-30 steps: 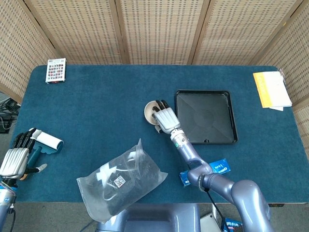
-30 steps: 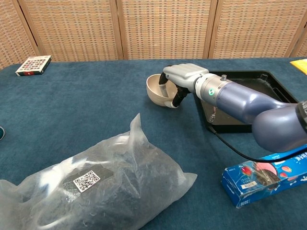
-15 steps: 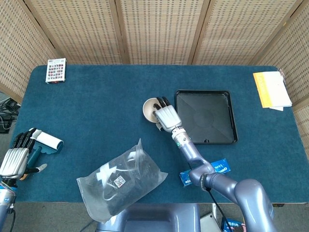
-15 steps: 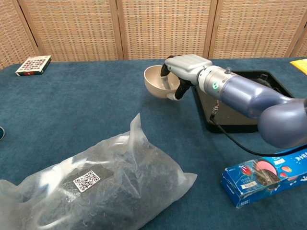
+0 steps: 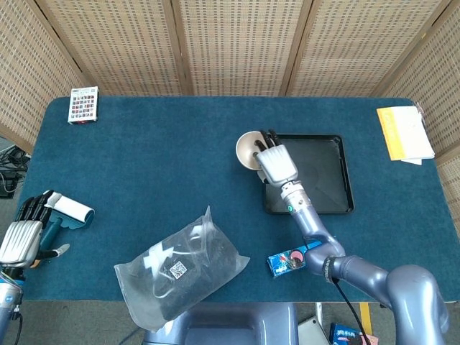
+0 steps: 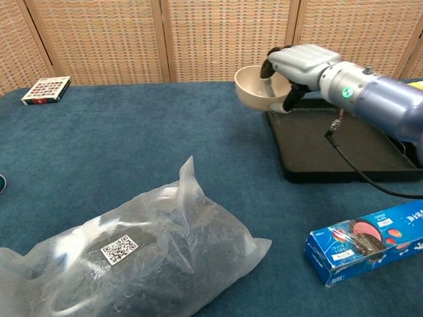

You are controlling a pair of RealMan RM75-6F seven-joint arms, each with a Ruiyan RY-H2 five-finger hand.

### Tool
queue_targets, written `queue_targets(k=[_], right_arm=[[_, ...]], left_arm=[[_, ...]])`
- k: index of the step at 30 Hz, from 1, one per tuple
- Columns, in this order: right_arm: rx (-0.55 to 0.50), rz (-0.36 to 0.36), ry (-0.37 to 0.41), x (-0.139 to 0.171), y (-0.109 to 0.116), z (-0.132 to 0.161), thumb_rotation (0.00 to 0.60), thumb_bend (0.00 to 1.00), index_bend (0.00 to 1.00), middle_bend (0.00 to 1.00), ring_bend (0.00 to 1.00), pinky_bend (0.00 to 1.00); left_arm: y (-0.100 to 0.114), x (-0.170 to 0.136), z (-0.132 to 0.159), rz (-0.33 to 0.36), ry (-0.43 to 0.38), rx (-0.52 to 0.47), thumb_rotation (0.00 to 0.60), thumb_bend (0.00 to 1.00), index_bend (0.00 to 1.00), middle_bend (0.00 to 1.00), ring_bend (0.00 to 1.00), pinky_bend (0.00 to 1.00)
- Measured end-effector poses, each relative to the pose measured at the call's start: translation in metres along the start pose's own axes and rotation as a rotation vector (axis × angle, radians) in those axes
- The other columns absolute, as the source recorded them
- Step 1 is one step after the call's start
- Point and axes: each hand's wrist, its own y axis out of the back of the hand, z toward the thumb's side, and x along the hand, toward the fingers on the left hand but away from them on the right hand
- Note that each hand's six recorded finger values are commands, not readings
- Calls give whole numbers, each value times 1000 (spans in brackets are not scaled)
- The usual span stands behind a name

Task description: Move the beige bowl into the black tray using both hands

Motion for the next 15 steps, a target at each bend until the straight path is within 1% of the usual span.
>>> queue_targets(k=[5, 8, 11, 15], right_arm=[[34, 23, -61, 29, 3, -39, 600, 536, 692, 314, 74, 114], [51, 54, -104, 48, -2, -60, 600, 534, 692, 314, 74, 113], [69, 84, -131, 62, -9, -73, 600, 535, 692, 313, 74, 110], [72, 107, -149, 71, -16, -80, 600, 536, 692, 313, 75, 110]], left_arm=[[3, -2, 5, 19, -15, 7, 600, 0, 0, 0, 0, 0], [4, -2, 7, 21, -19, 11, 600, 0, 0, 0, 0, 0], [4, -3, 9, 22, -25, 12, 600, 0, 0, 0, 0, 0], [4, -4, 12, 23, -37, 16, 600, 0, 0, 0, 0, 0]])
